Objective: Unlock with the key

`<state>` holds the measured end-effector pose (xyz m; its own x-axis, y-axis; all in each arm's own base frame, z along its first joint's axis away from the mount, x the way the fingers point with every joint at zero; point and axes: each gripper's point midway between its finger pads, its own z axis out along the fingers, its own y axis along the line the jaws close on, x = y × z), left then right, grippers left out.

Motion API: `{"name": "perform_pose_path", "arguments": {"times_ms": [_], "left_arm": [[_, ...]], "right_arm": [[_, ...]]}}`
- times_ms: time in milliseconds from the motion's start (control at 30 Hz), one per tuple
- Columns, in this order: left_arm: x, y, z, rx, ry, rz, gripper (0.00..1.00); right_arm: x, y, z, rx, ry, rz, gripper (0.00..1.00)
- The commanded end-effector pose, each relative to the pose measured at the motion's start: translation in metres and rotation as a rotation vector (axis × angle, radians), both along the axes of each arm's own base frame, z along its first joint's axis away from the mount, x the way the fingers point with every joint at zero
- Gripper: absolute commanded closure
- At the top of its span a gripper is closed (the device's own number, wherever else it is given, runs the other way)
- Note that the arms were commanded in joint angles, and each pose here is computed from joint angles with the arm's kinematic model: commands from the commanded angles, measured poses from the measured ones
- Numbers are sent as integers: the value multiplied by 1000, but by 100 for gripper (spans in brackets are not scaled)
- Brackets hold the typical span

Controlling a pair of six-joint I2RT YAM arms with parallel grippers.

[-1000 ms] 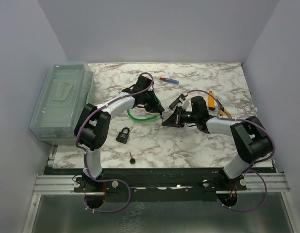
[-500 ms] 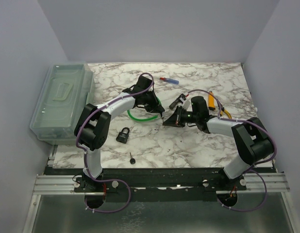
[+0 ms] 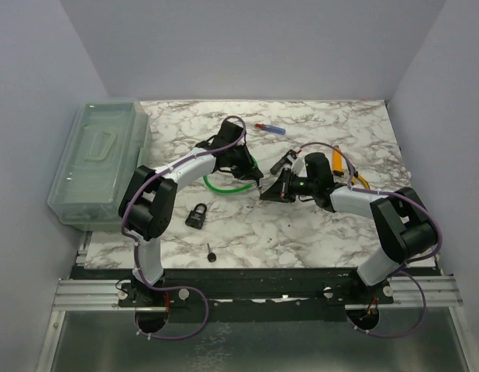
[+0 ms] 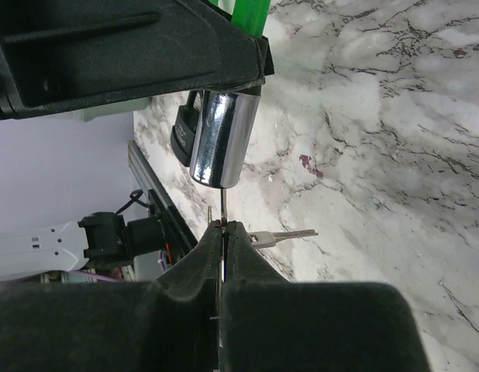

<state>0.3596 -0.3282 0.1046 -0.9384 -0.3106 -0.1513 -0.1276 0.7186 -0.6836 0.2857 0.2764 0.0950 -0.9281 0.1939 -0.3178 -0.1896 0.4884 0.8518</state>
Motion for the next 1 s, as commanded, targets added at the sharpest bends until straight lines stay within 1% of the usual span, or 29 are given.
{"name": "perform_pose_path", "arguments": {"times_ms": [0,467,700,967], "left_arm": [[-10,-12,19,-41,-45,-54,100],[-13,-15,29,-61,-82,-58,100],[-14,-15,30,-67,-82,-58,100],[-14,-15,32,-72,-82,-59,100]], "right_arm": [[10,4,22,30,-43,-10,100],[11,-5,27,83,-7,-53,100],[11,-9,31,116,-9,-55,100],[16,-11,35,123,-22,-68,100]]}}
